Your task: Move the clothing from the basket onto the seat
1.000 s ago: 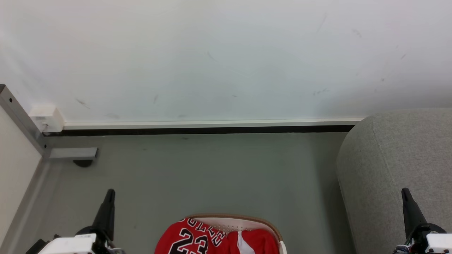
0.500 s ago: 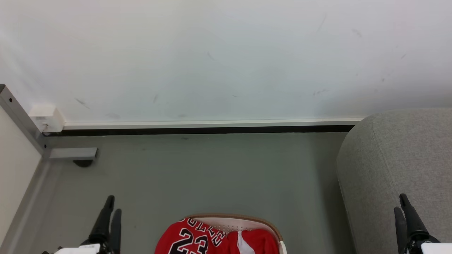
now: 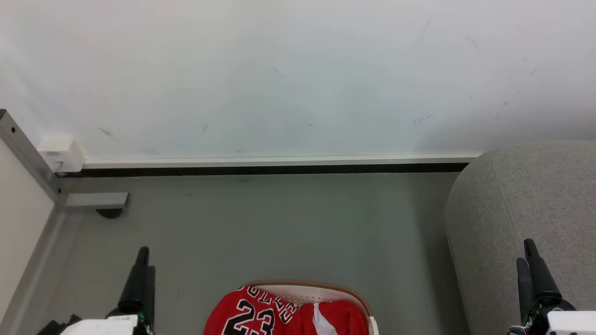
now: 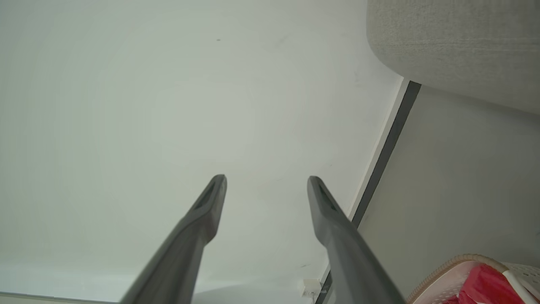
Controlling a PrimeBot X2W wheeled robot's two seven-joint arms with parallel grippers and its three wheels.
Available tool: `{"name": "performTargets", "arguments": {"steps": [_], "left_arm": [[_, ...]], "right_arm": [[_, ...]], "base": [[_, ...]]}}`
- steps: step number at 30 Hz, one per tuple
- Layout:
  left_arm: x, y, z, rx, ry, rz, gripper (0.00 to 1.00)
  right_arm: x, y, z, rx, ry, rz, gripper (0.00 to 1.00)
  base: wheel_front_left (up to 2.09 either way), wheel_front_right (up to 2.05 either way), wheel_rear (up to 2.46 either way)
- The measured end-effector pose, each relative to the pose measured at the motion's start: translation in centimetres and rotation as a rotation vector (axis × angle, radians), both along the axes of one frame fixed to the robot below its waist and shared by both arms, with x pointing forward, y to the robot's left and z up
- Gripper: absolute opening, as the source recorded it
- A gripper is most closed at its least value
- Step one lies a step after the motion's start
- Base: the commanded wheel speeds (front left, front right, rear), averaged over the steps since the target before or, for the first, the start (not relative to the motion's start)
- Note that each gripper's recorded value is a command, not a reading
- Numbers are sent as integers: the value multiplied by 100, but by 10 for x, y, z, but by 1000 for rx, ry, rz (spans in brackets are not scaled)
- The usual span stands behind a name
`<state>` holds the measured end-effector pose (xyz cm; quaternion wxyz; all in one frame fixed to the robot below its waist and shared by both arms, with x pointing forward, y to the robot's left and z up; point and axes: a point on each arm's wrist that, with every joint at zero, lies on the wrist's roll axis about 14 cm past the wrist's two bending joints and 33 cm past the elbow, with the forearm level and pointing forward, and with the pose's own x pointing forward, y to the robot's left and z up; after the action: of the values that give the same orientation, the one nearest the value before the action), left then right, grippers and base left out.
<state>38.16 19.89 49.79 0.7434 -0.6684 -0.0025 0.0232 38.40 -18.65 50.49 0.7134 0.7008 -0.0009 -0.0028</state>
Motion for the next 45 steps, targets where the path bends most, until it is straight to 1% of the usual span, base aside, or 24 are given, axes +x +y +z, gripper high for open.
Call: {"name": "performTargets", "arguments": {"steps": [13,20,32,37,45], "left_arm": [[4,-3,19,279,-49,2,100],[4,-6,25,445,-61,0,100],[0,-14,23,735,-48,-16,100],[-1,-17,17,822,-32,-33,100],[-2,-20,18,921,-39,-35,100]], "right_arm": [[3,2,14,-231,-43,3,100],[3,5,19,-414,-63,11,100],[1,22,21,-731,-100,68,100],[0,25,15,-808,-95,79,100],[-2,29,8,-912,-90,87,100]], "base": [[0,0,0],[0,0,0],[0,0,0],[0,0,0],[0,0,0]]}}
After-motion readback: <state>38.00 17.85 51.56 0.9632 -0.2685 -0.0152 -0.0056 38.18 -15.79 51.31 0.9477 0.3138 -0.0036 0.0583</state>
